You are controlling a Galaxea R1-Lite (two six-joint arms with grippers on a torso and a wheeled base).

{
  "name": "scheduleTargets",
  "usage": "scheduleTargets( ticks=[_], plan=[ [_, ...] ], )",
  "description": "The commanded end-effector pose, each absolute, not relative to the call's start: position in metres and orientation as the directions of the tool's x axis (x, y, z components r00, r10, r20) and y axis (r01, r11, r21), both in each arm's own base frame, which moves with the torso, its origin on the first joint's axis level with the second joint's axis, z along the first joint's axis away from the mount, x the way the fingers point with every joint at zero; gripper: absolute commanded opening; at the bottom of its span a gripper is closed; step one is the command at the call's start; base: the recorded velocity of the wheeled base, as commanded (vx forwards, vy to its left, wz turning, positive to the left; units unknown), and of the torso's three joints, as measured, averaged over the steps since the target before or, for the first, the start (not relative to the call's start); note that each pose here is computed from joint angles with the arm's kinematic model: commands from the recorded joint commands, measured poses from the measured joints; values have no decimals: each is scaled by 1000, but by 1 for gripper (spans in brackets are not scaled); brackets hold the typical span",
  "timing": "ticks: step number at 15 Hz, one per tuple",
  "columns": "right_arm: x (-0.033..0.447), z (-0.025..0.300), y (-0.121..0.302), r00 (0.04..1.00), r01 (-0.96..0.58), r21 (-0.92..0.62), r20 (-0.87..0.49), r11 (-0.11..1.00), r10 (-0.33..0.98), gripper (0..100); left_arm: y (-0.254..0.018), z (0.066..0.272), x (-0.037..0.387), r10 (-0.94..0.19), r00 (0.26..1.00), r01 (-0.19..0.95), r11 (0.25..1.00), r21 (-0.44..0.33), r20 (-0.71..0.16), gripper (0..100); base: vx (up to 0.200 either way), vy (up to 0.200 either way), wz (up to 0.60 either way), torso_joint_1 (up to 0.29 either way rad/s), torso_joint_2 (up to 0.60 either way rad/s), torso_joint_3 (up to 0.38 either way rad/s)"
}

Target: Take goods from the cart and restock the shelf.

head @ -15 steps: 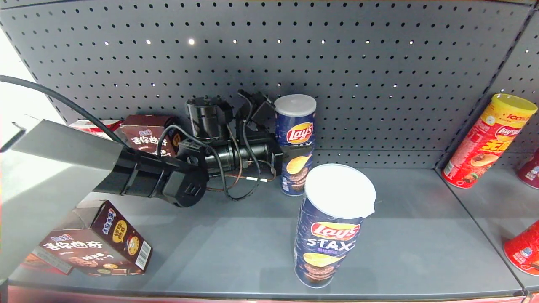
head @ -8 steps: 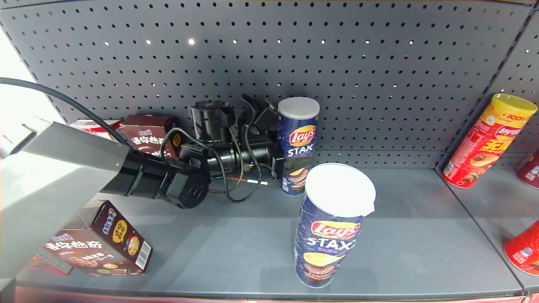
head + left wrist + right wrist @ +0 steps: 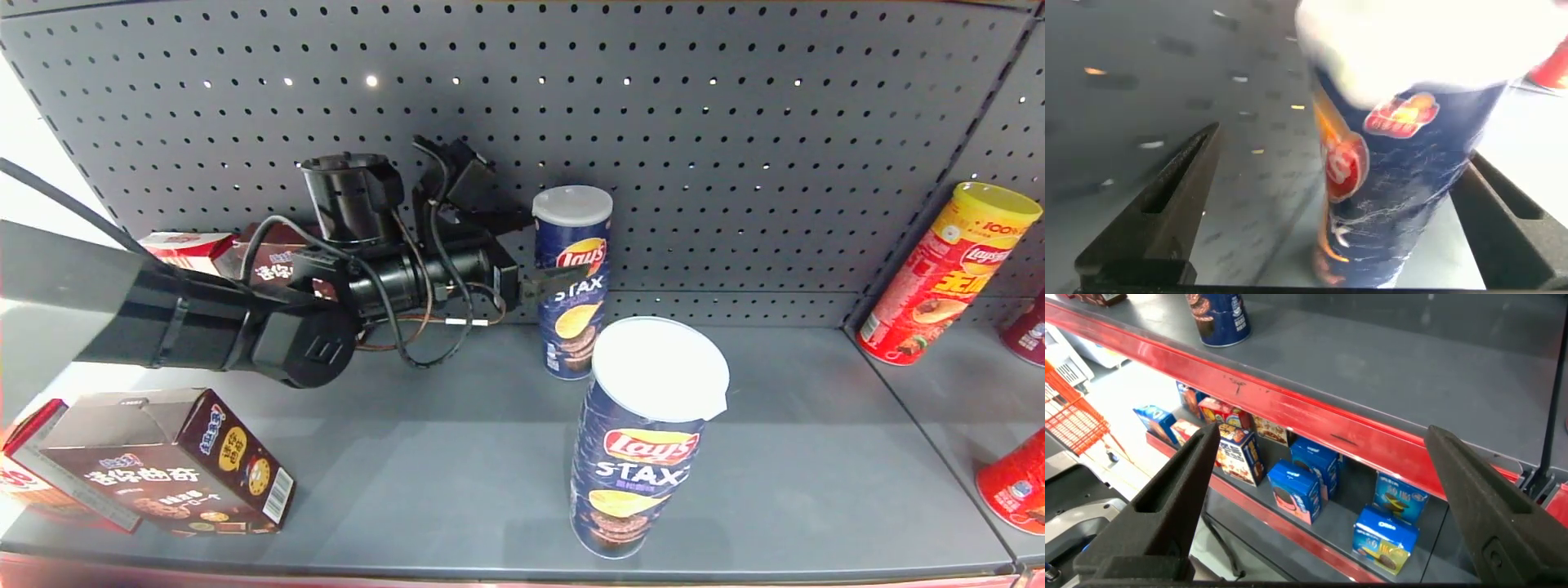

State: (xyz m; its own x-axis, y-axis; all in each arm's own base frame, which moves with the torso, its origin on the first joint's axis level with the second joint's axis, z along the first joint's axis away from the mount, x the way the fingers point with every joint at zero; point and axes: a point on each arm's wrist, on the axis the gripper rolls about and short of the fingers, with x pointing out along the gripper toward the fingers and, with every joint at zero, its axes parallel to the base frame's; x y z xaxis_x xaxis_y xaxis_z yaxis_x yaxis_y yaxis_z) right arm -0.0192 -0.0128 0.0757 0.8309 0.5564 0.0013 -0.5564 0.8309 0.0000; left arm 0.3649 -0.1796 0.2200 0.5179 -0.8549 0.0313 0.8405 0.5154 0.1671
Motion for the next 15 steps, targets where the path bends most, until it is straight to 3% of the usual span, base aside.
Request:
scheduleTargets(
  ticks=[1,11,14,15],
  plan=[
    [-19,76,-13,831,-557,0,0,831,557,100,-167,237,342,-829,557,811,556,182,51,100,0,0,0,0,0,0],
    [-19,76,-13,831,-557,0,0,831,557,100,-149,247,290,-848,529,830,524,188,27,100,0,0,0,0,0,0],
    [-19,76,-13,831,-557,0,0,831,557,100,-143,250,284,-822,567,819,556,140,-53,100,0,0,0,0,0,0],
    [-19,76,-13,831,-557,0,0,831,557,100,-142,257,286,-786,612,789,601,128,-88,100,0,0,0,0,0,0]
  ],
)
